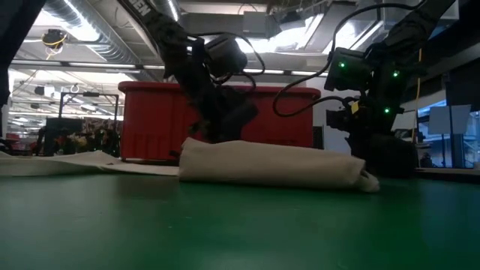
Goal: Fold Laundry from Bin
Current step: Fold the light brown shorts
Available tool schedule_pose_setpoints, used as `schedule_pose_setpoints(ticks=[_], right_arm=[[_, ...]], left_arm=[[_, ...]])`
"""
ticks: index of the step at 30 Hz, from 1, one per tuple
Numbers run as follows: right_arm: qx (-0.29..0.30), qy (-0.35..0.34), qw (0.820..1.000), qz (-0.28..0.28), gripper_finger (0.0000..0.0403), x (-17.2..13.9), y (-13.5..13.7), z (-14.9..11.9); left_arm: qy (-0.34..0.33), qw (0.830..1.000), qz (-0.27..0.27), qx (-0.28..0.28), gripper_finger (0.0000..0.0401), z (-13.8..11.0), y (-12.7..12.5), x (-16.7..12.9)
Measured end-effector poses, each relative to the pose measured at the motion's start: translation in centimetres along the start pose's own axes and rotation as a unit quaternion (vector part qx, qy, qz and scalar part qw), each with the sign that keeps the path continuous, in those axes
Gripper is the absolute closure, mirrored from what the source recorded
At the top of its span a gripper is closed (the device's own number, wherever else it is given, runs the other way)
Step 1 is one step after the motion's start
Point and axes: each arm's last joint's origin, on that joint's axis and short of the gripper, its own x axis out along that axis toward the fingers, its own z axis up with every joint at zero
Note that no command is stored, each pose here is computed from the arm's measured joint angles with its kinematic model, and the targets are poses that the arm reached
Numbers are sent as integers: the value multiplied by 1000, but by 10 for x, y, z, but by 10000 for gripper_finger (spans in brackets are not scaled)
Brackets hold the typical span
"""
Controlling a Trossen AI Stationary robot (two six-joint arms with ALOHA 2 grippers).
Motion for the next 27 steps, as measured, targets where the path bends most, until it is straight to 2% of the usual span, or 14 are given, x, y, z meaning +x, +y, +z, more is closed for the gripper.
schedule_pose_setpoints(ticks=[8,15,20,27], right_arm=[[0,-1,1000,-1,395,0,0,0],[-1,1,1000,-1,395,0,0,0],[-1,7,1000,-23,395,0,-1,0],[-9,51,997,-59,395,-13,-9,9]], left_arm=[[35,999,32,-6,260,-12,8,20],[30,998,58,-3,260,-14,8,25],[14,996,93,-4,260,-10,12,14],[-34,995,93,-12,260,10,16,-21]])
